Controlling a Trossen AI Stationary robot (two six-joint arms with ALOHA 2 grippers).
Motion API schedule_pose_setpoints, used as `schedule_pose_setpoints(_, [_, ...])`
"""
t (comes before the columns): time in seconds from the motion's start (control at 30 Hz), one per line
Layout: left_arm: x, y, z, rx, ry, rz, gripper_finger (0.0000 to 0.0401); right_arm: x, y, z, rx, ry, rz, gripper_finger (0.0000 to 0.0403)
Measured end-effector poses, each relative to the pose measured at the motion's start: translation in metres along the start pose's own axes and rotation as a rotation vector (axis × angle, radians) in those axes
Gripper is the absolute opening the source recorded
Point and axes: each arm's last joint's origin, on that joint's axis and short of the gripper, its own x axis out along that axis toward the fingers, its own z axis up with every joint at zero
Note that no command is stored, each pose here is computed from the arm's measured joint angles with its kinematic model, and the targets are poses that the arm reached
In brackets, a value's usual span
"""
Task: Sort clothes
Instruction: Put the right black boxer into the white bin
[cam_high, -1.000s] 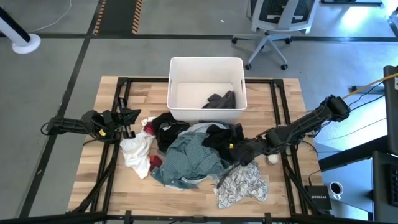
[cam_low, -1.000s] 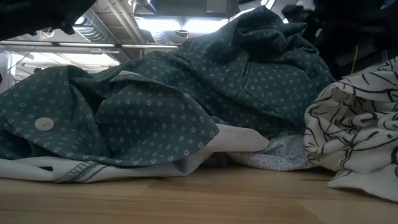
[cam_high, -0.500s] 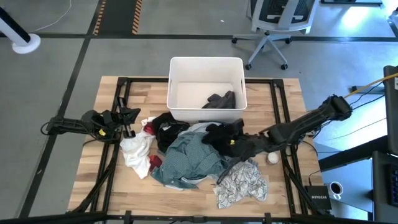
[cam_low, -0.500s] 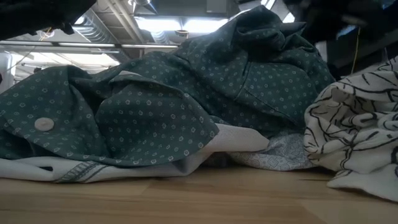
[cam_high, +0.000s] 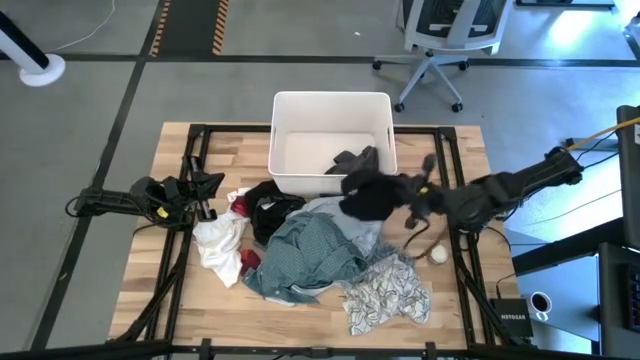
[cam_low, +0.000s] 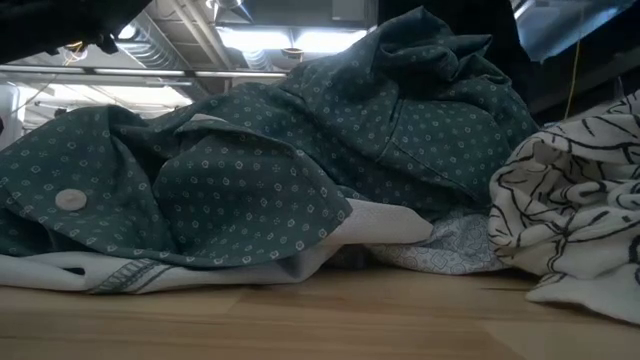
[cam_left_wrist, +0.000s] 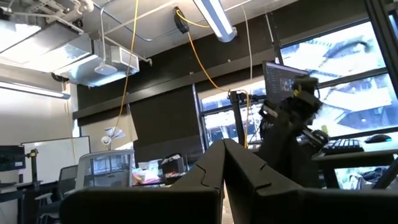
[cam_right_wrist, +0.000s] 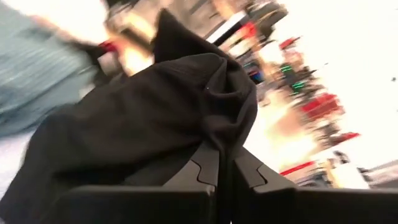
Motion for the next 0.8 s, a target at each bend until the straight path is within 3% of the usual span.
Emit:
schedule_pose_setpoints(0.27, [0.0, 0.0, 0.0, 0.0, 0.001, 0.0, 0.0001, -0.028, -0.048, 0.01, 0.014, -0.139, -0.275, 0.0013])
schedule_pose_setpoints(0.4, [0.0, 0.0, 0.0, 0.008, 0.0, 0.0, 0.0001, -0.028, -0.065, 0.012, 0.005, -0.161, -0.381, 0.0013])
schedule_pose_setpoints(0.6, [0.0, 0.0, 0.0, 0.023, 0.0, 0.0, 0.0001, -0.002, -0.078, 0.006, -0.017, -0.158, -0.432, 0.0013])
schedule_pose_setpoints(0.8, [0.0, 0.0, 0.0, 0.041, 0.0, 0.0, 0.0001, 0.045, -0.085, -0.008, 0.053, -0.187, -0.35, 0.0013])
